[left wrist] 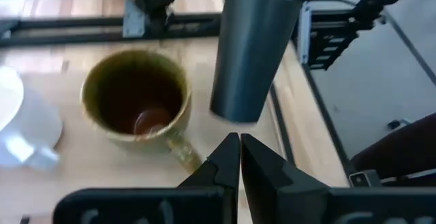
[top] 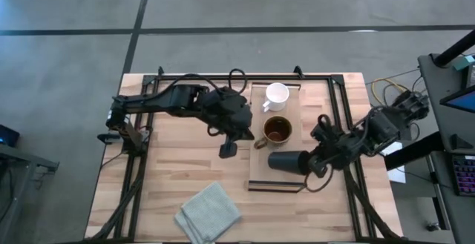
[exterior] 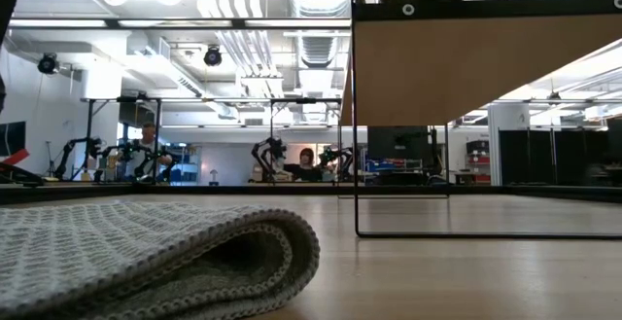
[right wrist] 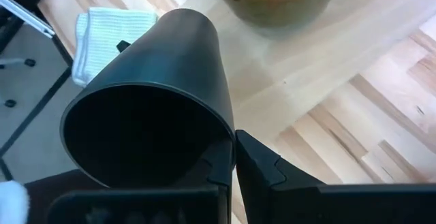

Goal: Stack small to large cups/mugs on shelf
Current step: Put the black cup on the shelf

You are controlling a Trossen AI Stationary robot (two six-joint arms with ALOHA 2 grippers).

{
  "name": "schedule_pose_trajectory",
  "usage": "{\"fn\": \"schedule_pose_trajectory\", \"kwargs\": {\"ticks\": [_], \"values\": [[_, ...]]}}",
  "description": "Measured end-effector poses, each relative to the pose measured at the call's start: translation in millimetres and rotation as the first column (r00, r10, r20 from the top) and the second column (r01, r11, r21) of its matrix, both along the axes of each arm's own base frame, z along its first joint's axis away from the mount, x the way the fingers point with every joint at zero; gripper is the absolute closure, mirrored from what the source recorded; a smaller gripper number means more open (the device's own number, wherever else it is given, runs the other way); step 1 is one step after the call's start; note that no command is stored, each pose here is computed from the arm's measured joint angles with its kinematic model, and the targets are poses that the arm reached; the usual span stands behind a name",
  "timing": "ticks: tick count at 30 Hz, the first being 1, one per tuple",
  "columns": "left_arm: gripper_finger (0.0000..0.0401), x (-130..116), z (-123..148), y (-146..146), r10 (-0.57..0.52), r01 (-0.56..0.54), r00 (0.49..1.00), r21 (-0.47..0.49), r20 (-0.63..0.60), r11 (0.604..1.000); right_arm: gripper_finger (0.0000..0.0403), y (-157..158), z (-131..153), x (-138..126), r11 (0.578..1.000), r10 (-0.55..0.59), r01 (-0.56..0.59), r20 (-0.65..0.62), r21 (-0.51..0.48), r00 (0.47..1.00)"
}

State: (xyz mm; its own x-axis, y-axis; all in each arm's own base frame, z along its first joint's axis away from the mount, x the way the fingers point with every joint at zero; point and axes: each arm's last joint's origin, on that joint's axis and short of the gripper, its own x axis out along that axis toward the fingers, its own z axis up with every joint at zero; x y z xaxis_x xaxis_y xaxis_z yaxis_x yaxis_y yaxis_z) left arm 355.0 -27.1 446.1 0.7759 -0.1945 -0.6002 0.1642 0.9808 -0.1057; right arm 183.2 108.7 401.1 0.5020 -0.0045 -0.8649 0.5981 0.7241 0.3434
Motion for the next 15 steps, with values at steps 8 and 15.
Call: {"fn": "schedule_pose_trajectory", "kwargs": {"ticks": [8, 15], "values": [[0.0401, 6.8, -15.6, -13.6, -0.006, 0.005, 1.000, -0.038, -0.027, 0.999, 0.0394, 9.6, -8.9, 21.0, 1.000, -0.015, 0.015, -0.010, -0.011, 1.000], [0.0401, 19.7, -47.0, -25.0, 0.006, -0.011, 0.998, -0.097, -0.059, 0.995, 0.0394, 11.2, -3.1, 31.0, 1.000, -0.013, 0.013, 0.006, -0.018, 1.000]]}}
